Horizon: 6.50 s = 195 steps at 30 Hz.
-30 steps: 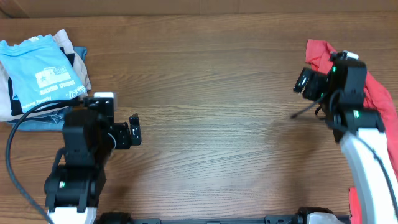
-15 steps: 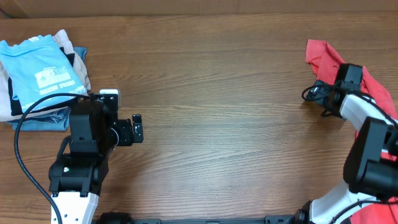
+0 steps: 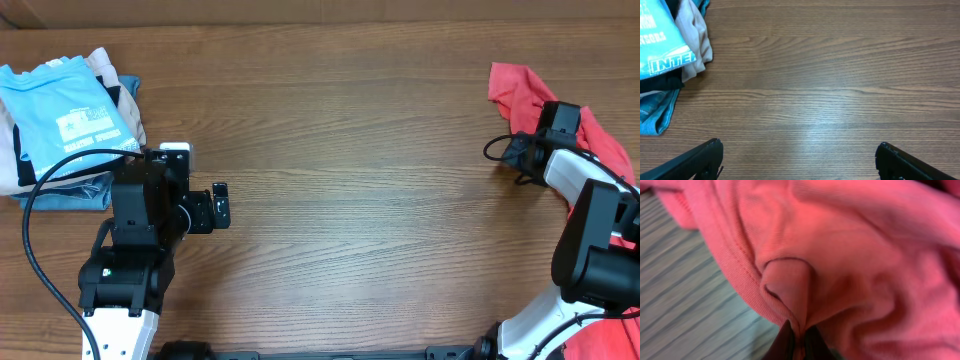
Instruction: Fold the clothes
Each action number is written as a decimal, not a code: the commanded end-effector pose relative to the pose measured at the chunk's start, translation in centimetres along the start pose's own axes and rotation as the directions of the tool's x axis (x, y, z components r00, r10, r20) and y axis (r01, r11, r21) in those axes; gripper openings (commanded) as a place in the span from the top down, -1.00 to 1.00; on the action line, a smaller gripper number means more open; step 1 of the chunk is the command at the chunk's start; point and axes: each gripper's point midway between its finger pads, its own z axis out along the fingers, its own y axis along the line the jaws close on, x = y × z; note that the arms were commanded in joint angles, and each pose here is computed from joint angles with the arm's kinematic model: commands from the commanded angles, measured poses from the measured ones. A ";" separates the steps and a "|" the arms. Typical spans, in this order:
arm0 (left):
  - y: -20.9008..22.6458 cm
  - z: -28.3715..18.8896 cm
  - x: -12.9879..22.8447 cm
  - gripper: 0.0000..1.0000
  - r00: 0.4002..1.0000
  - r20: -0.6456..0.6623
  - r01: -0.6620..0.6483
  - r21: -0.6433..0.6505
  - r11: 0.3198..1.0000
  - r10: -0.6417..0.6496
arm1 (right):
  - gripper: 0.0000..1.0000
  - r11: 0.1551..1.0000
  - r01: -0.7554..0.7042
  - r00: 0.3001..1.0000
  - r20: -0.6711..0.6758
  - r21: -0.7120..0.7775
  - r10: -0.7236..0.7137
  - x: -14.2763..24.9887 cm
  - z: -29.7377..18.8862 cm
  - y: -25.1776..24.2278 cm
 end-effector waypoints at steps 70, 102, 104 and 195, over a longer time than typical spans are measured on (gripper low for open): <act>-1.3 -0.6 -1.5 -1.00 0.998 0.044 0.031 0.067 0.997 -0.034 | 0.92 0.937 0.187 0.758 -0.563 -0.296 -0.329 23.4 -12.9 10.7; -2.9 -0.5 -0.4 -1.00 0.999 -0.014 0.054 0.158 0.986 -0.052 | -0.53 0.687 0.517 0.798 -0.003 -0.511 -0.602 17.8 -24.0 27.8; -3.0 0.0 0.8 -1.00 0.996 -0.074 0.064 0.161 0.985 -0.053 | -0.55 0.738 0.488 0.829 -0.017 -0.467 -0.559 15.8 -23.6 26.1; -18.5 16.6 10.8 -0.76 0.590 -0.765 0.318 -0.072 0.945 -0.257 | -0.75 0.933 0.257 0.959 -0.051 -0.252 -0.278 6.4 -25.2 12.8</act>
